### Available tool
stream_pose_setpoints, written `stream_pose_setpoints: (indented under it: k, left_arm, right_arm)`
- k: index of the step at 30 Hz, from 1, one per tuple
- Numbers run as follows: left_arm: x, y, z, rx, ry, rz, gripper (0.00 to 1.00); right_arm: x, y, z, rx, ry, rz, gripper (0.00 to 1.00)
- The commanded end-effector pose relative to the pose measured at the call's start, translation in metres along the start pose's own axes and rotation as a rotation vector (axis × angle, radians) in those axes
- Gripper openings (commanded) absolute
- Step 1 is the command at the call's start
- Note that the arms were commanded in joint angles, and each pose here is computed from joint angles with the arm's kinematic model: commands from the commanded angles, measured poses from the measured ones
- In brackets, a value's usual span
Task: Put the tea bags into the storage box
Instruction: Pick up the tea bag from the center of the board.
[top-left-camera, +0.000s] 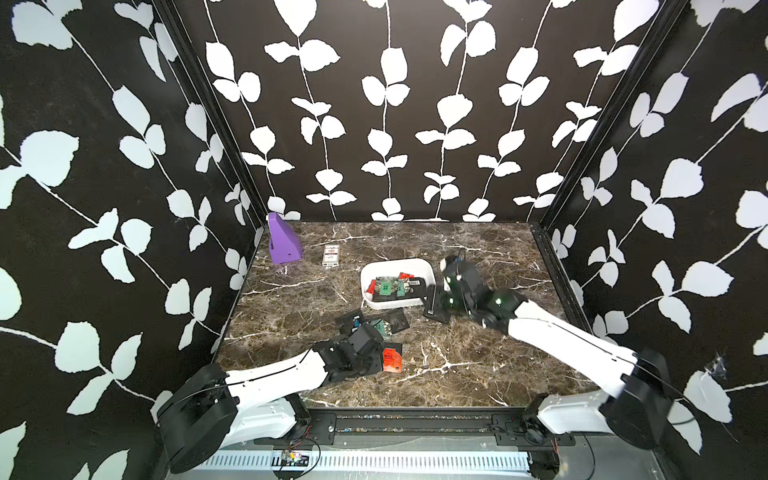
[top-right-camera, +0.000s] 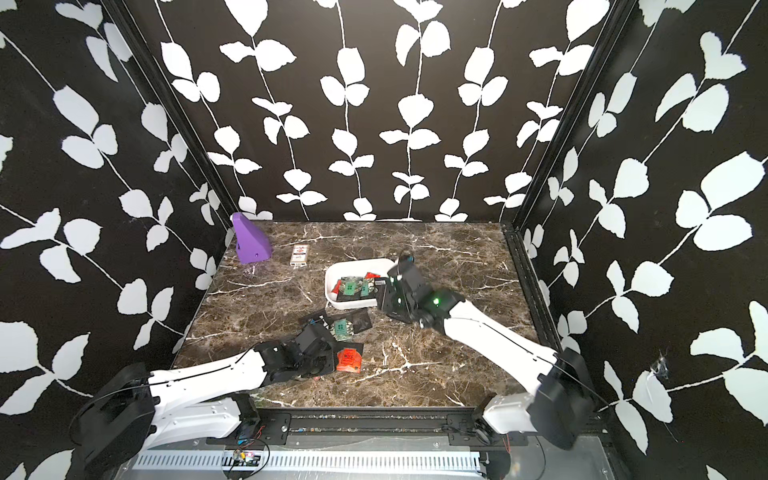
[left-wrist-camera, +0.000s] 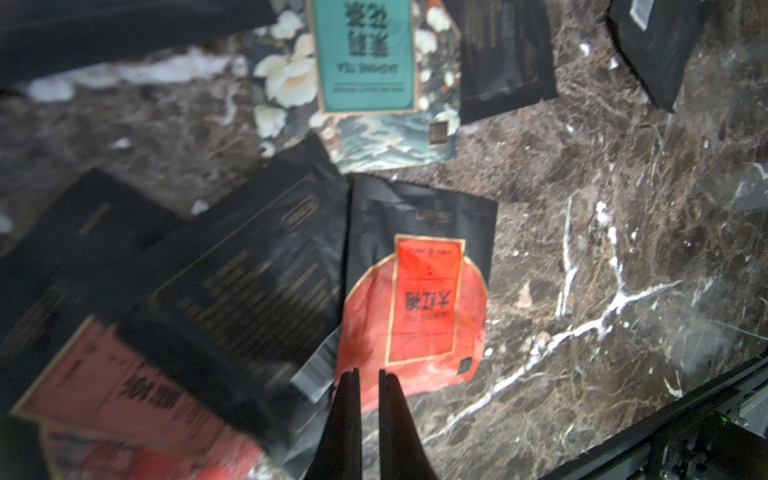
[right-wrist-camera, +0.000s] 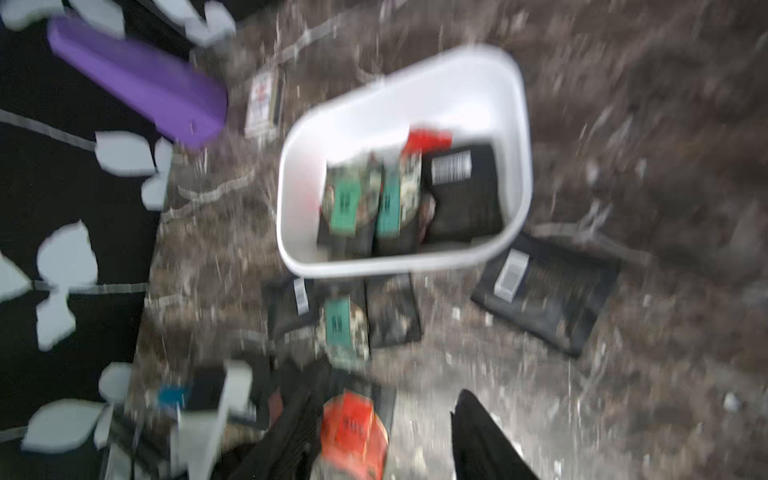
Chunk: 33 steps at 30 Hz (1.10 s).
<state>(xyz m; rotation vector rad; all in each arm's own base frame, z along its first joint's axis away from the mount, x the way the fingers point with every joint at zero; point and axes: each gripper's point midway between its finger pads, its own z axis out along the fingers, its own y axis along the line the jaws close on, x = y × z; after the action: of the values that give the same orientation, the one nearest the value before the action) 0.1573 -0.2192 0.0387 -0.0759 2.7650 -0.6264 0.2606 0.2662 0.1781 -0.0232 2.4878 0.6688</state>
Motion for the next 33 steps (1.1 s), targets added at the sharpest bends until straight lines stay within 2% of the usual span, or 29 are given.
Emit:
stream_pose_setpoints:
  k: [1, 7, 14, 22, 28, 33]
  left_arm:
    - [-0.008, -0.017, -0.002, 0.042, -0.017, 0.022, 0.08]
    - [-0.009, -0.028, 0.009, 0.042, 0.003, 0.029, 0.07]
    - [-0.009, -0.036, 0.016, 0.021, 0.016, 0.044, 0.03]
    - [-0.021, -0.015, -0.007, -0.044, -0.086, 0.048, 0.06]
    - [-0.012, -0.009, 0.005, -0.052, -0.047, 0.028, 0.00]
    - [-0.005, -0.010, 0.016, -0.020, -0.026, -0.027, 0.00]
  right_arm:
    - [0.046, -0.030, 0.004, 0.084, 0.051, 0.033, 0.54]
    - [0.099, -0.066, 0.007, 0.118, 0.082, 0.118, 0.53]
    - [0.120, -0.068, 0.010, 0.099, 0.109, 0.137, 0.53]
    - [0.132, -0.029, 0.032, -0.029, 0.131, 0.167, 0.52]
    - [0.145, 0.008, 0.060, -0.073, 0.185, 0.139, 0.50]
    - [0.153, 0.028, 0.073, -0.069, 0.228, 0.090, 0.49]
